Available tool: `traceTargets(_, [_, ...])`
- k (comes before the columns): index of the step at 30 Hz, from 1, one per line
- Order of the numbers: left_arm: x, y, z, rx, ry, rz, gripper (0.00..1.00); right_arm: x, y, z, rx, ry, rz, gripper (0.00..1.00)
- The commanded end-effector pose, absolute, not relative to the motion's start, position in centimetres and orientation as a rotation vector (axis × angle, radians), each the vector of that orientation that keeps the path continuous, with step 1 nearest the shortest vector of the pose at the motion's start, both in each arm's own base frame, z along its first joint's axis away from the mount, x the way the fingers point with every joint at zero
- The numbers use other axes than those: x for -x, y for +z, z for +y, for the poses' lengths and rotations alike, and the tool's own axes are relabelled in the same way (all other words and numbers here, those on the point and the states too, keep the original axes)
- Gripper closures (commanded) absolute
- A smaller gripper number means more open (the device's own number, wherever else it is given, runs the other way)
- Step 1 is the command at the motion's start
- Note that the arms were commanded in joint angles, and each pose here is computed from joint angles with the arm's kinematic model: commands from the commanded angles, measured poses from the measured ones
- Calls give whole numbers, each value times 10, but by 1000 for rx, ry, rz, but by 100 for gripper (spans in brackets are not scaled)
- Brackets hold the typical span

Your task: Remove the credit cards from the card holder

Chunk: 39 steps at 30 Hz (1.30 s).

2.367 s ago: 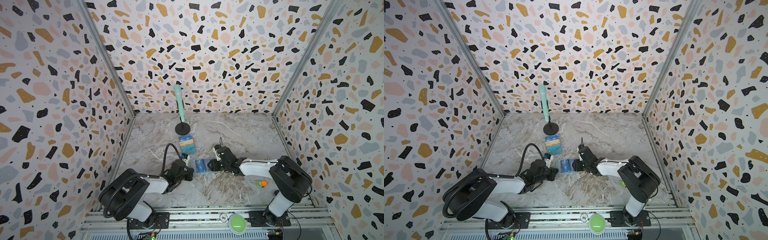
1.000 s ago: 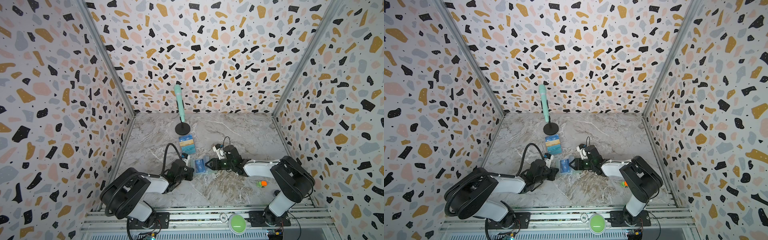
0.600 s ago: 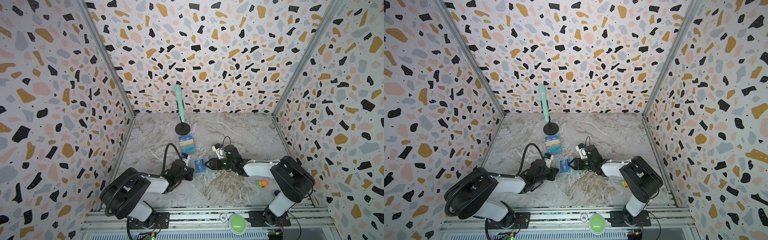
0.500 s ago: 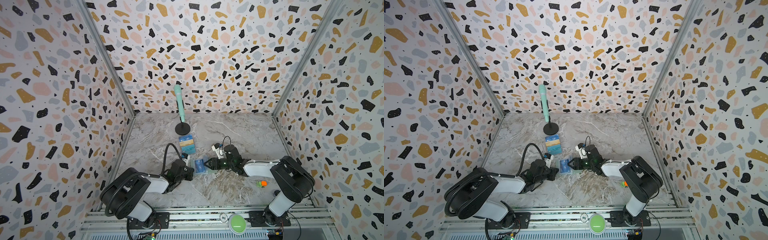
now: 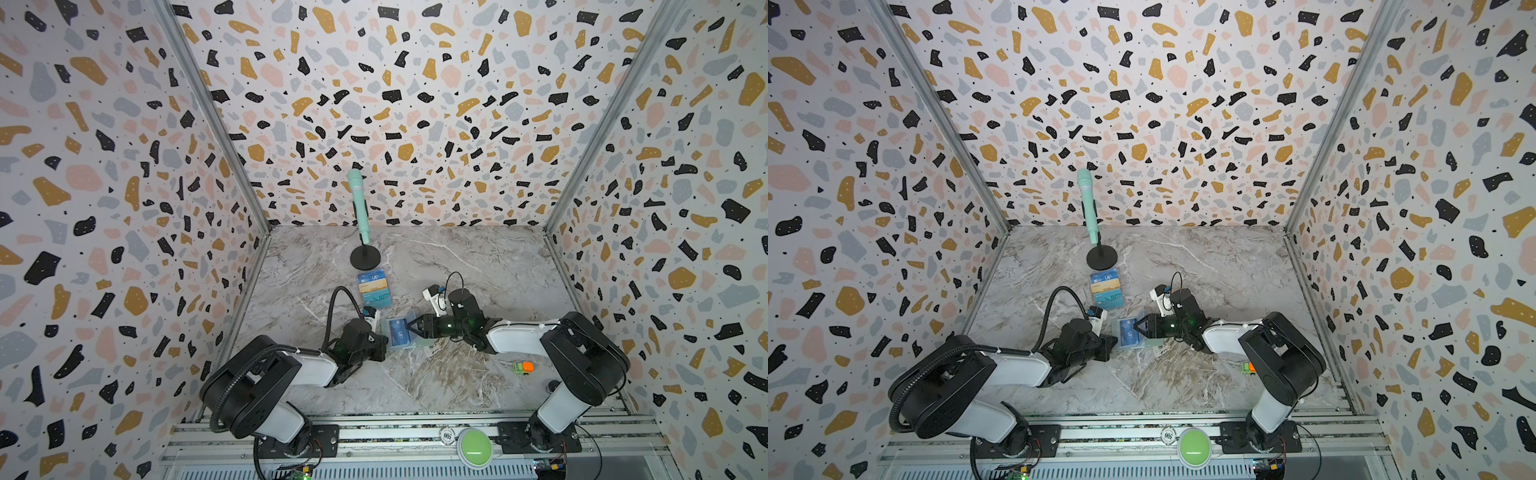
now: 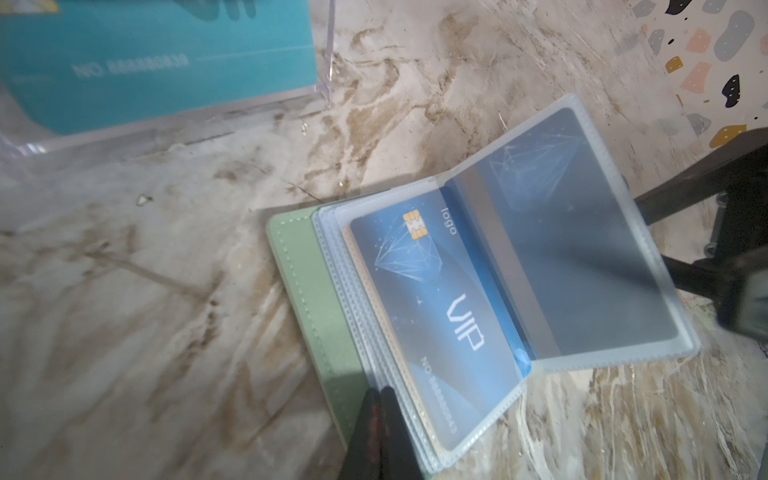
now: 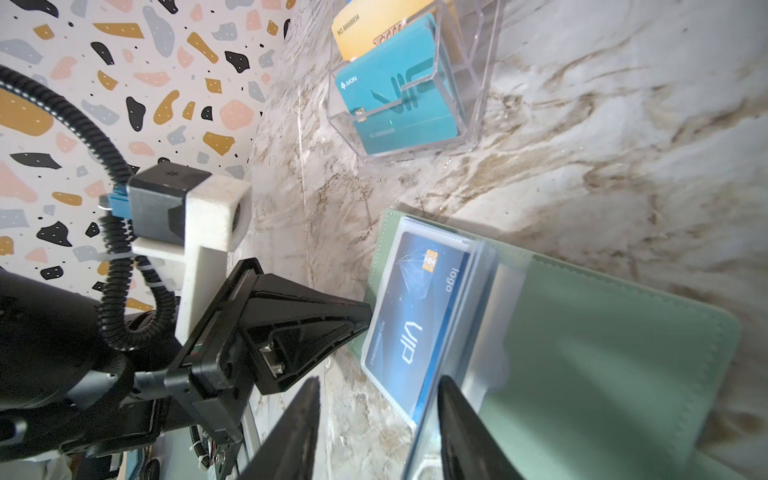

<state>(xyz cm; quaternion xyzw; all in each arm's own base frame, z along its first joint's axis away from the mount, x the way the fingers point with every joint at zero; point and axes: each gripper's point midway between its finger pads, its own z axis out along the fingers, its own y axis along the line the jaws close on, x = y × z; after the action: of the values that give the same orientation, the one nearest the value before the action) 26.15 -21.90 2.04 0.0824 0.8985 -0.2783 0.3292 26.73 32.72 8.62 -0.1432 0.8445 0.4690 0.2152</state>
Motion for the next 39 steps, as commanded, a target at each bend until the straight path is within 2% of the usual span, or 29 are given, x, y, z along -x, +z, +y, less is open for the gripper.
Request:
traceTargets(1, [-246, -5, -204, -218, -654, 2460, 95, -266, 104, 331, 418, 1347, 2278, 56])
traceTargets(11, [-247, -5, -205, -219, -656, 2459, 94, -269, 99, 327, 389, 1314, 2287, 66])
traceTargets(23, [-248, -5, -207, -225, -657, 2461, 95, -267, 104, 333, 396, 1392, 2245, 78])
traceTargets(39, [-247, -7, -206, -226, -654, 2465, 95, -272, 83, 328, 359, 1316, 2324, 85])
